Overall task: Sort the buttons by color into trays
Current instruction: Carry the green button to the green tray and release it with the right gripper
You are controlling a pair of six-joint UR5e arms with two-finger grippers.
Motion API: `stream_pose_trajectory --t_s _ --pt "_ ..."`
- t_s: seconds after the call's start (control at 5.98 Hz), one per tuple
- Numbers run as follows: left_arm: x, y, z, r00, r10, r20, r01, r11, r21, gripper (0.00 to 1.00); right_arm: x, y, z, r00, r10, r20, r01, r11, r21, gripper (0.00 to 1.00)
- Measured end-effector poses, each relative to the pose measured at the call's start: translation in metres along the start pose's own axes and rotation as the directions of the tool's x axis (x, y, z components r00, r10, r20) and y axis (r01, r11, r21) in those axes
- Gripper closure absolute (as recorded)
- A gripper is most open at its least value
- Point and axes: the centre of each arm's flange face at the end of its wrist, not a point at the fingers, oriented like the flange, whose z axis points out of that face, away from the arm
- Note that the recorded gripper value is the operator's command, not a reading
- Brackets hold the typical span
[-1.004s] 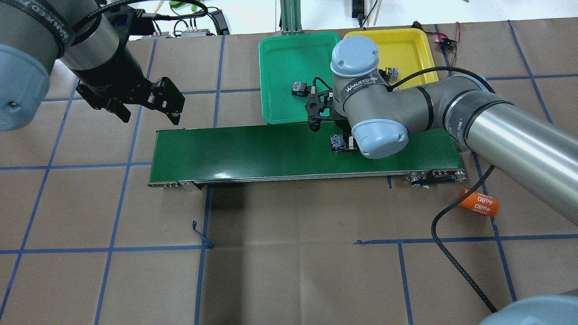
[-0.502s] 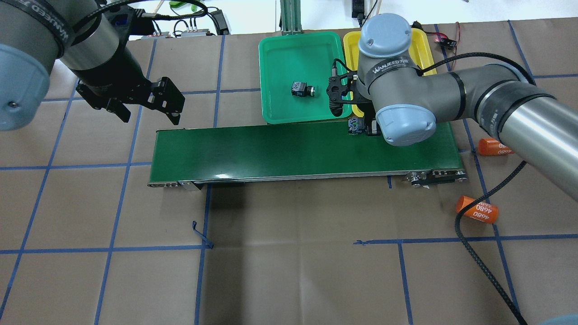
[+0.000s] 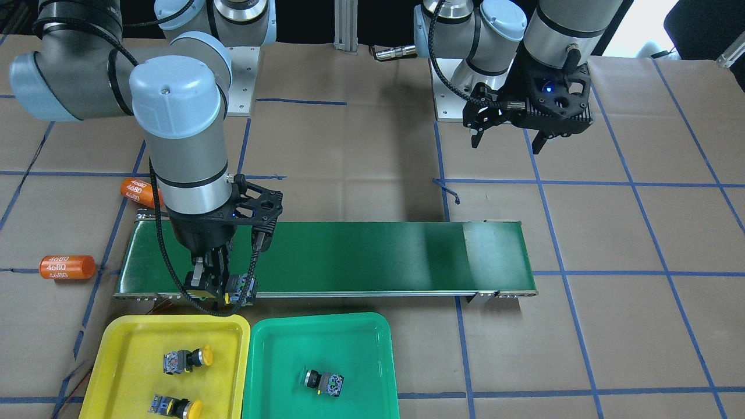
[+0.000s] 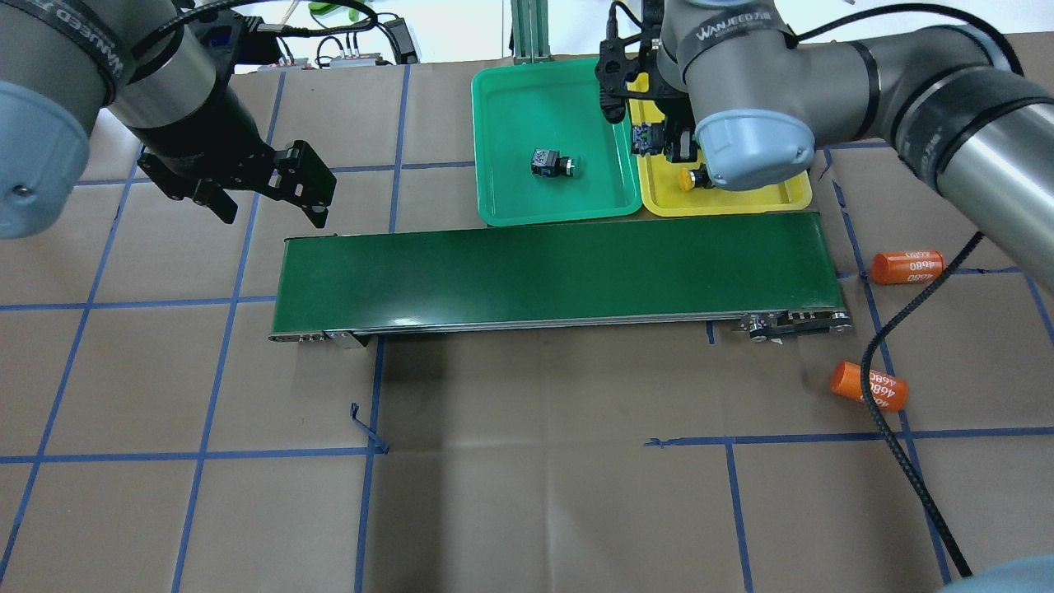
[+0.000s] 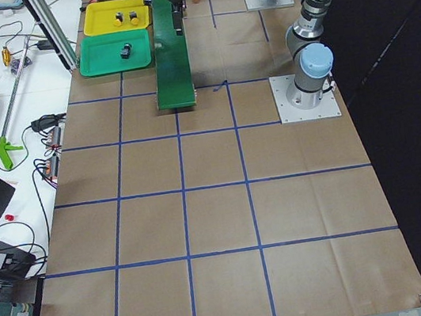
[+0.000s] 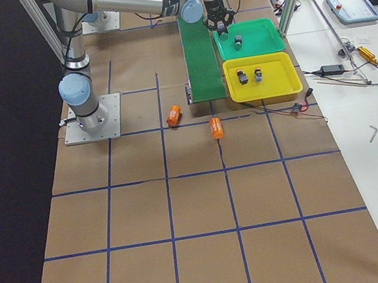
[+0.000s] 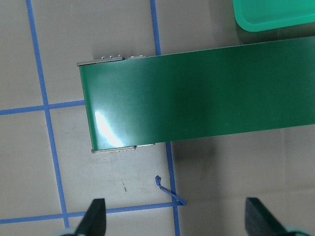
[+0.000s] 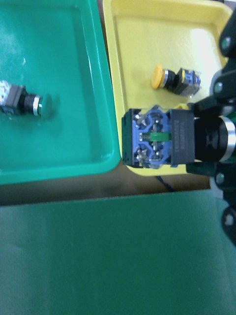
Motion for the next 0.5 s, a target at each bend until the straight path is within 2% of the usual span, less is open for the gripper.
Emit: stream_pose_trajectory --t_s 0.17,0.33,0.5 --pt "0.0 0.0 0.0 1.0 0.0 0.0 0.0 1.0 0.0 0.01 0.039 -0.015 0.02 1.0 -0.004 -0.017 0.004 1.0 0.02 0.89" --pt "0.0 0.0 0.0 1.0 -0.001 0.0 0.001 1.0 0.0 0.01 0.071 -0.034 0.055 1.0 -0.011 -0.021 0.012 0.999 0.049 0.88" --pt "-0.001 0.0 0.0 1.0 -0.001 0.0 0.001 1.0 0.001 0.01 0.094 -0.053 0.095 1.0 -0.016 -0.018 0.017 0.997 0.08 0.78"
